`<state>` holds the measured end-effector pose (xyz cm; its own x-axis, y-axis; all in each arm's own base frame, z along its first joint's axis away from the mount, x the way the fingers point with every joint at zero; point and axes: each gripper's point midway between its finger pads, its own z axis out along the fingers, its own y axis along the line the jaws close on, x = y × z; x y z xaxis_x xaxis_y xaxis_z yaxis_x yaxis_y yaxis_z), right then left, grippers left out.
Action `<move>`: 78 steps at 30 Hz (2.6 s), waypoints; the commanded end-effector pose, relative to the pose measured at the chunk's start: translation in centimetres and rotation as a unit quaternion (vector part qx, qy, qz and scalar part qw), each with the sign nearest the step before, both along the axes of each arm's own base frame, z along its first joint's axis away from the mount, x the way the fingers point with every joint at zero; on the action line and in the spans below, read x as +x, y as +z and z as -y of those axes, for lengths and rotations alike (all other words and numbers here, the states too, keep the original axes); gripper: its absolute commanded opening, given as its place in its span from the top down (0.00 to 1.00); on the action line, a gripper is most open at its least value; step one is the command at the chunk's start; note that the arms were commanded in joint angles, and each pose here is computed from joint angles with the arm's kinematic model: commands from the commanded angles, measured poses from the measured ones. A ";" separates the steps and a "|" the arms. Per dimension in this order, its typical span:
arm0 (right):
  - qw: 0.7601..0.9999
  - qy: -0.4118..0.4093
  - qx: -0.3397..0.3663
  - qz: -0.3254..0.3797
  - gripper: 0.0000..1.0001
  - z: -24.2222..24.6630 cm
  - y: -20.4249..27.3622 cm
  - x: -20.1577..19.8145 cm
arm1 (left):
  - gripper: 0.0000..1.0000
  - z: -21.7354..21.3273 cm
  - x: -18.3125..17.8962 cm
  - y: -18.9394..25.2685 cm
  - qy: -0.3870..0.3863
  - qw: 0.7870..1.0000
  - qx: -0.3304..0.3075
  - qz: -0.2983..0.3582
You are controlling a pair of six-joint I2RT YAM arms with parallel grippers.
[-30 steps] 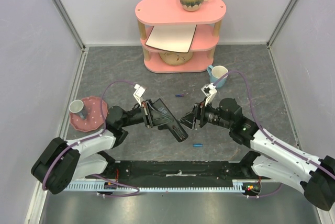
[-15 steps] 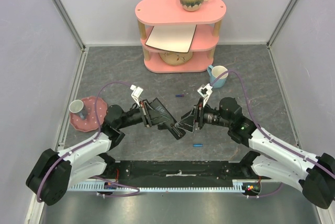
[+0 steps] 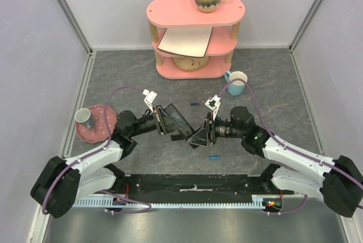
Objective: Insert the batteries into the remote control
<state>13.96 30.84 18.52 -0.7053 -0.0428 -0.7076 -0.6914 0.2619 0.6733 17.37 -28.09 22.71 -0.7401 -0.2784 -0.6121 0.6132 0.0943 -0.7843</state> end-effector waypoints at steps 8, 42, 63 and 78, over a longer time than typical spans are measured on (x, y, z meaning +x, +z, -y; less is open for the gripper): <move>0.999 -0.002 0.044 0.008 1.00 -0.8 1.7 0.2 | 0.92 -0.2 1.8 2.3 0.045 0.998 -0.039 0.022; 0.986 0.011 0.162 -0.046 1.00 -2.7 3.7 -0.5 | 0.98 -0.4 1.0 2.4 0.036 0.991 -0.127 0.002; 0.921 -0.295 -0.233 0.099 0.20 8.1 -0.9 9.9 | 0.98 -6.0 5.3 -2.3 0.273 0.961 0.017 -0.034; 0.831 -0.372 -0.400 0.107 0.34 4.5 -9.7 21.8 | 0.98 -7.6 1.1 -1.2 0.243 0.970 -0.005 0.015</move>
